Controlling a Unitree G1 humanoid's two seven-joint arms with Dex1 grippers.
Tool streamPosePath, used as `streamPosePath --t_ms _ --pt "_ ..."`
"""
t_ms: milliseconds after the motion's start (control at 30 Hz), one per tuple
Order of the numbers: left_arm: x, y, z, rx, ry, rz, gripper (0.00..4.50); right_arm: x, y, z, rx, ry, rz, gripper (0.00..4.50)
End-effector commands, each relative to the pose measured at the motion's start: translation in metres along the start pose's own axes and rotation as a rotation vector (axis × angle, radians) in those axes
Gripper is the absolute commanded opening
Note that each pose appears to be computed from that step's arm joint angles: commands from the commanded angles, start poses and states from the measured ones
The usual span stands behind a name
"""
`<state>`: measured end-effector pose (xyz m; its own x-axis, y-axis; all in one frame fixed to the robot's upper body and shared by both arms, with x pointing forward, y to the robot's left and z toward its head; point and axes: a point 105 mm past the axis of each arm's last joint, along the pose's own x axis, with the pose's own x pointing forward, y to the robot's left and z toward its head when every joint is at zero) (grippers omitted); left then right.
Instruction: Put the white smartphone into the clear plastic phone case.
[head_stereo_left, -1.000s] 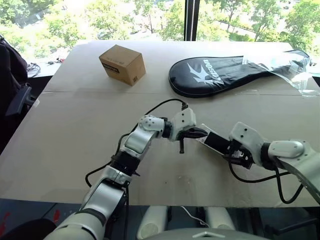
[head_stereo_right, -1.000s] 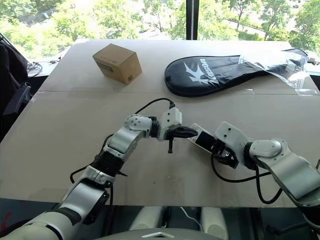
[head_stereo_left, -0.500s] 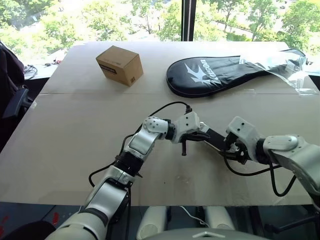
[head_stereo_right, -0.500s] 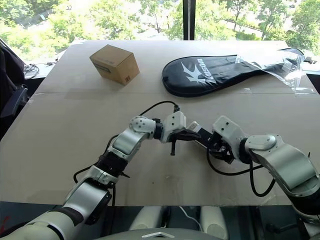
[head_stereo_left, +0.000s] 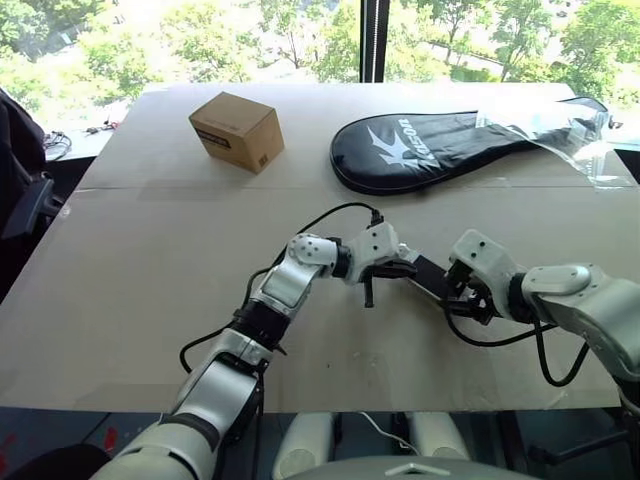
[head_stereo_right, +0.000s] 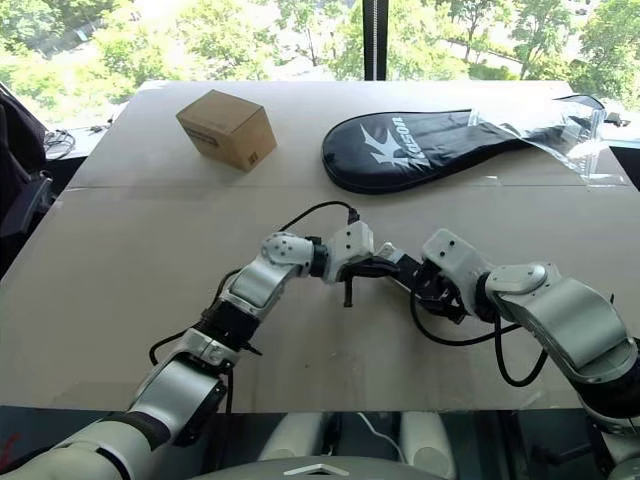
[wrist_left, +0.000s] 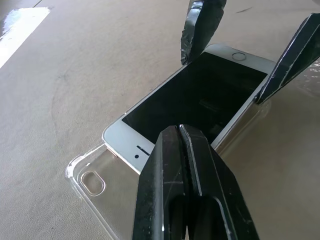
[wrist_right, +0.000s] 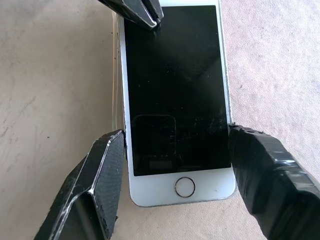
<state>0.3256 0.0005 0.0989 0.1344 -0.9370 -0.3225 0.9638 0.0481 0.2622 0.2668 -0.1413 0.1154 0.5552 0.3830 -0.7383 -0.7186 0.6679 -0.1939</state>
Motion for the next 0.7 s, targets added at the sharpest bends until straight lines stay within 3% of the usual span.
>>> streamPosePath --t_ms 33,600,700 --pt "0.001 -0.001 -0.007 0.015 0.04 -0.005 0.02 0.003 0.003 0.0 -0.015 0.006 0.007 2.7" --pt "0.005 -0.015 -0.053 -0.055 0.148 -0.006 0.02 0.006 0.009 0.005 -0.026 -0.001 0.014 2.7" --pt "0.006 -0.014 -0.053 -0.059 0.146 -0.004 0.0 0.001 0.006 0.01 -0.037 -0.02 0.014 4.15"
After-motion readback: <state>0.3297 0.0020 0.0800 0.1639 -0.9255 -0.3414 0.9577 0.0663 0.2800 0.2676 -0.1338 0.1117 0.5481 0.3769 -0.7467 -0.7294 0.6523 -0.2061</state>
